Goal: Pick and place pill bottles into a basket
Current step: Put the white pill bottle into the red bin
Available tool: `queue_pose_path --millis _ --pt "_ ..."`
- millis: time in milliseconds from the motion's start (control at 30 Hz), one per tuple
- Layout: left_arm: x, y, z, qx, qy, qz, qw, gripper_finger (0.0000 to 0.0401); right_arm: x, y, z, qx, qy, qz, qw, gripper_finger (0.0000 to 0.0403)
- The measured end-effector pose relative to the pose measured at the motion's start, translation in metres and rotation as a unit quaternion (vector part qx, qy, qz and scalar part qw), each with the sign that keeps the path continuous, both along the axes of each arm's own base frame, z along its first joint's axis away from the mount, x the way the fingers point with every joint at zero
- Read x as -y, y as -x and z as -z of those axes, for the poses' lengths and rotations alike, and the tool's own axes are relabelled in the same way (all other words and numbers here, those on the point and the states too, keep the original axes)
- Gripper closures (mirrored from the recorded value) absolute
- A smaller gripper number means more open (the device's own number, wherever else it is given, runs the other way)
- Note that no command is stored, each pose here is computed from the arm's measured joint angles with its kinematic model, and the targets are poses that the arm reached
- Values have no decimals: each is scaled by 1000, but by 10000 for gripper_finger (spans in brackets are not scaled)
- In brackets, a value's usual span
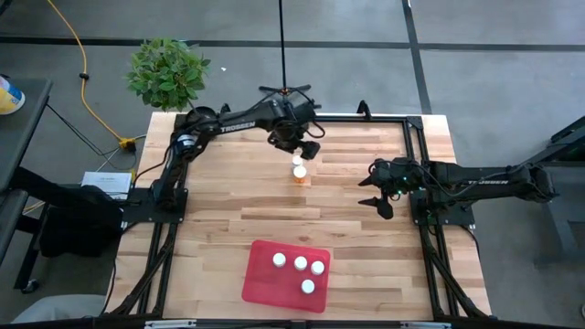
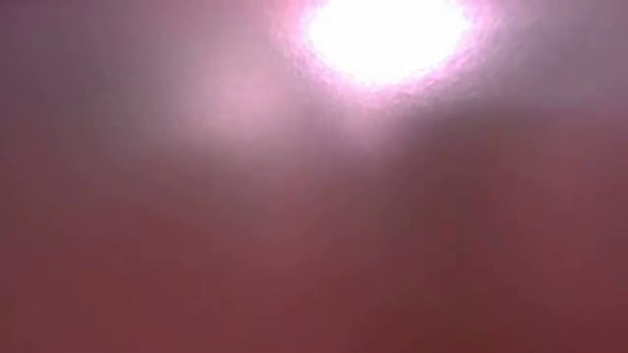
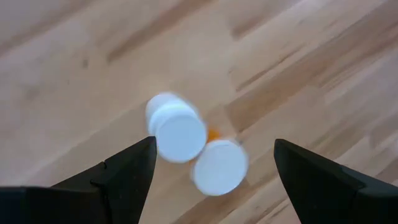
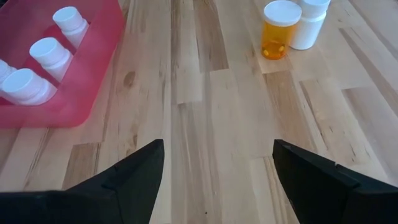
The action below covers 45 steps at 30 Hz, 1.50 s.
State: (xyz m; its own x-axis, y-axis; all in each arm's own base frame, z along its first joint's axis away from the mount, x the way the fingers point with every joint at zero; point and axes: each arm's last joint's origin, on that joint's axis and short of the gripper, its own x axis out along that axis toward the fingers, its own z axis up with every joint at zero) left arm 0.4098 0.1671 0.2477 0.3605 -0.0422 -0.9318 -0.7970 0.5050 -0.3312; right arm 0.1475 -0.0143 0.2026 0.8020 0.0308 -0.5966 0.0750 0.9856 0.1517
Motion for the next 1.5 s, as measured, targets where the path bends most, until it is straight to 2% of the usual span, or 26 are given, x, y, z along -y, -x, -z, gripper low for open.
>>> queue_pose_path --millis 200,333,733,933,1500 --pt "-1 0 20 -55 -3 -5 998 43 -7 0 1 -4 2 -18 1000 112" --pt "-2 0 26 -69 -12 3 998 43 -11 0 1 -6 5 -25 1000 112" --pt "-6 -4 28 -66 -50 11 997 43 -15 0 1 -9 16 -25 1000 112" --pt "-9 -9 27 -42 -71 16 996 43 -15 0 1 -8 16 -25 1000 112" --pt "-9 -8 28 -50 -79 18 995 43 -15 0 1 -8 16 -25 1000 112"
